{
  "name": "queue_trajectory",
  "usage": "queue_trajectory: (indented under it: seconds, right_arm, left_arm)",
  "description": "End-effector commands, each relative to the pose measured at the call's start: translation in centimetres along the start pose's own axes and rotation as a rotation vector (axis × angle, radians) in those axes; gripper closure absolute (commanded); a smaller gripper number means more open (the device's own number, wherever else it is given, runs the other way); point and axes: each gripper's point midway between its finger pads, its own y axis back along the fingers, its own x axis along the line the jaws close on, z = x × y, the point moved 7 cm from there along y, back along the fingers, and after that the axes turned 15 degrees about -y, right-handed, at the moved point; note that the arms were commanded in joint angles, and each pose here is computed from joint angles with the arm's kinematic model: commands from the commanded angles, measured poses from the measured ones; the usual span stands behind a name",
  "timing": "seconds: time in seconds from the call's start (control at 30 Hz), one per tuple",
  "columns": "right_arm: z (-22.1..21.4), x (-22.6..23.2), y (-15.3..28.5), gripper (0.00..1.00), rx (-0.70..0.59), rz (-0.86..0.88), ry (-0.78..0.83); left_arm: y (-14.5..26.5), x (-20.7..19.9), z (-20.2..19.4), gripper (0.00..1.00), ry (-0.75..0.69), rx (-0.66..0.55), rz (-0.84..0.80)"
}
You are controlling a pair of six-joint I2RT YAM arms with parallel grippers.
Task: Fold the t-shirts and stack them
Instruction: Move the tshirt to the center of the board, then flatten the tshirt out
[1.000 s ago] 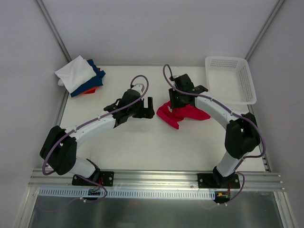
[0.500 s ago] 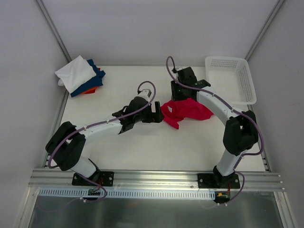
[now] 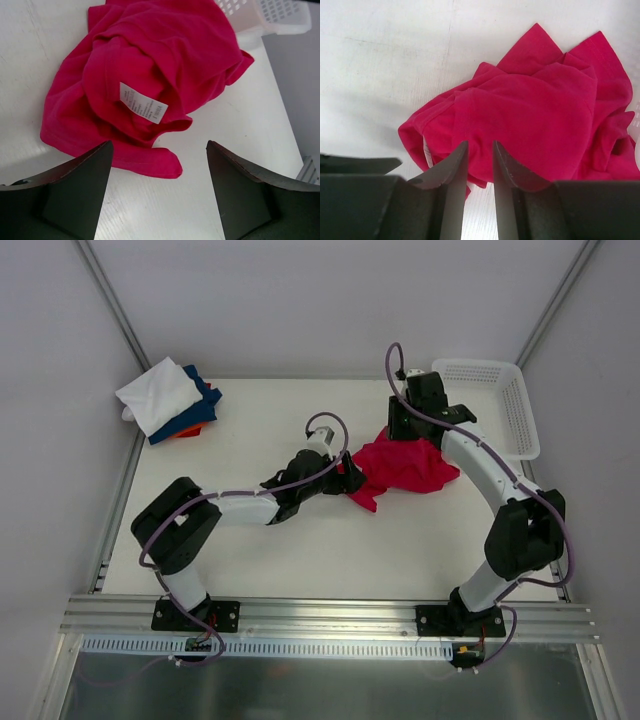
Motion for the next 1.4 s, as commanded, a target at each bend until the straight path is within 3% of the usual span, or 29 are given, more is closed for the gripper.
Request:
queue_trajectory:
  seconds: [0.0, 0.1, 0.3, 0.6, 0.9, 1.37]
  right_arm:
    - [0.4, 0.3, 2.0, 0.71, -0.039, 0.040, 0.015]
    - [0.4, 0.0, 2.4, 0.71, -0.042, 0.041, 0.013]
    - [0.4, -0.2, 2.8, 0.71, -0.045, 0.057, 0.005]
    - [0.2, -0.6, 3.0, 0.71, -0.041, 0.057, -0.002]
    - [-1.1, 0.0, 3.2, 0.72, -0.002, 0.120, -0.037]
    - [-9.9, 0.3, 4.4, 0.72, 0.094, 0.107, -0.072]
  left_arm:
    - [-1.8, -1.0, 1.3, 0.25, 0.034, -0.084, -0.048]
    - [-2.6, -0.5, 0.4, 0.30, 0.041, -0.061, -0.029]
    - [-3.4, 0.3, -0.5, 0.32, 0.037, -0.035, 0.009]
    - [-4.0, 1.4, -2.6, 0.62, 0.062, 0.024, 0.029]
    - [-1.6, 2.9, -5.0, 0.39, 0.054, 0.092, 0.099]
    - [0.3, 4.3, -6.6, 0.35, 0.045, 0.144, 0.181]
